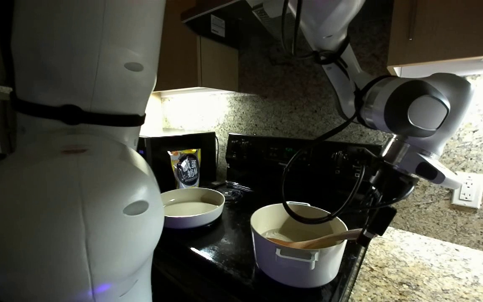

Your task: Stir the pot with the wooden spoon

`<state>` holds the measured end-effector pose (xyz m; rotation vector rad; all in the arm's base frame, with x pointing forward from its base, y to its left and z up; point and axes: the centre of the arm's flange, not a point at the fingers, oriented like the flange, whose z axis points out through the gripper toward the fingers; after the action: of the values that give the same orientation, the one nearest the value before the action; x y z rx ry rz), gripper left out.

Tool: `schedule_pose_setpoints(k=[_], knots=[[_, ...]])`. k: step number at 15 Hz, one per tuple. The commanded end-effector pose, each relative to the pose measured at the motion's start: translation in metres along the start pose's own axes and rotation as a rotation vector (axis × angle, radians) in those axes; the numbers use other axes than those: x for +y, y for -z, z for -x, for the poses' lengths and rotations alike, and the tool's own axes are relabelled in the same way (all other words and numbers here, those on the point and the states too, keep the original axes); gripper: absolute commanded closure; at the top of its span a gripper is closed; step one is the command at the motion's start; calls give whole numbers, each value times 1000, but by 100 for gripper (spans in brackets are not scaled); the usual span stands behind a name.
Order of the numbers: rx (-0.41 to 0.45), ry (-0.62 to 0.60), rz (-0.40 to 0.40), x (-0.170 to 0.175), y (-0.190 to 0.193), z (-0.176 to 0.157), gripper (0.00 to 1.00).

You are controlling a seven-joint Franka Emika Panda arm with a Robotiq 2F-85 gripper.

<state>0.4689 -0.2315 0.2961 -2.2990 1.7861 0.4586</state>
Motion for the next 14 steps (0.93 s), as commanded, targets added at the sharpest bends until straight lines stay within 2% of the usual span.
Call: schedule_pose_setpoints(k=[1, 10, 11, 14], knots=[[-33, -49, -1, -4, 0, -7, 39], [-5, -77, -31, 4, 6, 0, 97], [0, -79, -38, 7, 9, 1, 94], [12, -89, -52, 12, 15, 3, 93]])
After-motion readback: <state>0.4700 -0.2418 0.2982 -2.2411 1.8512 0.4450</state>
